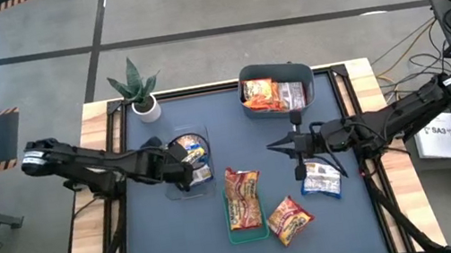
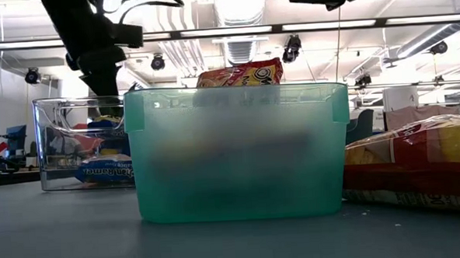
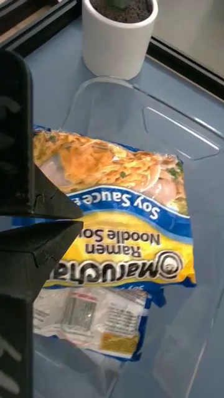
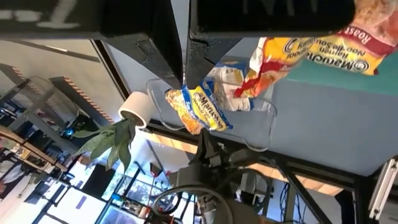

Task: Sort Maruchan noodles
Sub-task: Put the blue noodle pack into the transparent bin

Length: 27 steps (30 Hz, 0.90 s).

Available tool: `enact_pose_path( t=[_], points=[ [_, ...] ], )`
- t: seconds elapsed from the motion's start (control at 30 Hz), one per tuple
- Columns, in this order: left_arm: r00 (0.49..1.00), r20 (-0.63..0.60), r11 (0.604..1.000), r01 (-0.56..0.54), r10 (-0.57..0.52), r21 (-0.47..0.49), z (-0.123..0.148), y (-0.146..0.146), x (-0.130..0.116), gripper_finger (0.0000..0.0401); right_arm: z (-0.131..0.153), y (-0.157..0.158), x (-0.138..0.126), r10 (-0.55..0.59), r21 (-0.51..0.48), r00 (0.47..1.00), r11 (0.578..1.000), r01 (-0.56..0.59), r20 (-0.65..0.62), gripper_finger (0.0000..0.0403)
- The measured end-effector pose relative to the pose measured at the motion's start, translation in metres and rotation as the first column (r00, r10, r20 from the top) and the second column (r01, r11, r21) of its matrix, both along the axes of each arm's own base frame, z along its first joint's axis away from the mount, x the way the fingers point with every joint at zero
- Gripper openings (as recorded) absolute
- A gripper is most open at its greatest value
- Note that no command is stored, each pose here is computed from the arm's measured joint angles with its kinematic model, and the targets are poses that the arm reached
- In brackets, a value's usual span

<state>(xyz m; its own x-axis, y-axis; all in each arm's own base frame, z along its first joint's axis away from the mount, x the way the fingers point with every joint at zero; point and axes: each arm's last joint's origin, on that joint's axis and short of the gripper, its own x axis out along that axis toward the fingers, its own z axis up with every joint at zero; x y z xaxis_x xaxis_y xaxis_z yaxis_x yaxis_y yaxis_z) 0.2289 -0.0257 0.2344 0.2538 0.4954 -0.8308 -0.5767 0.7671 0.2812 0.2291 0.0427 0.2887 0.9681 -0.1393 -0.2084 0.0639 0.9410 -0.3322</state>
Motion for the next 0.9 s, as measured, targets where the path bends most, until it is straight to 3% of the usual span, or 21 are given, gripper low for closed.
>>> enact_pose_path(
  t=[0.9],
  points=[
    [0.991, -0.073, 0.991, -0.118, 0.114, -0.056, -0.011, 0.042, -0.003, 0.0000, -0.008, -0.001, -0.001, -0.002, -0.015, 1.000, 1.000, 0.001, -0.025, 0.0009]
  ],
)
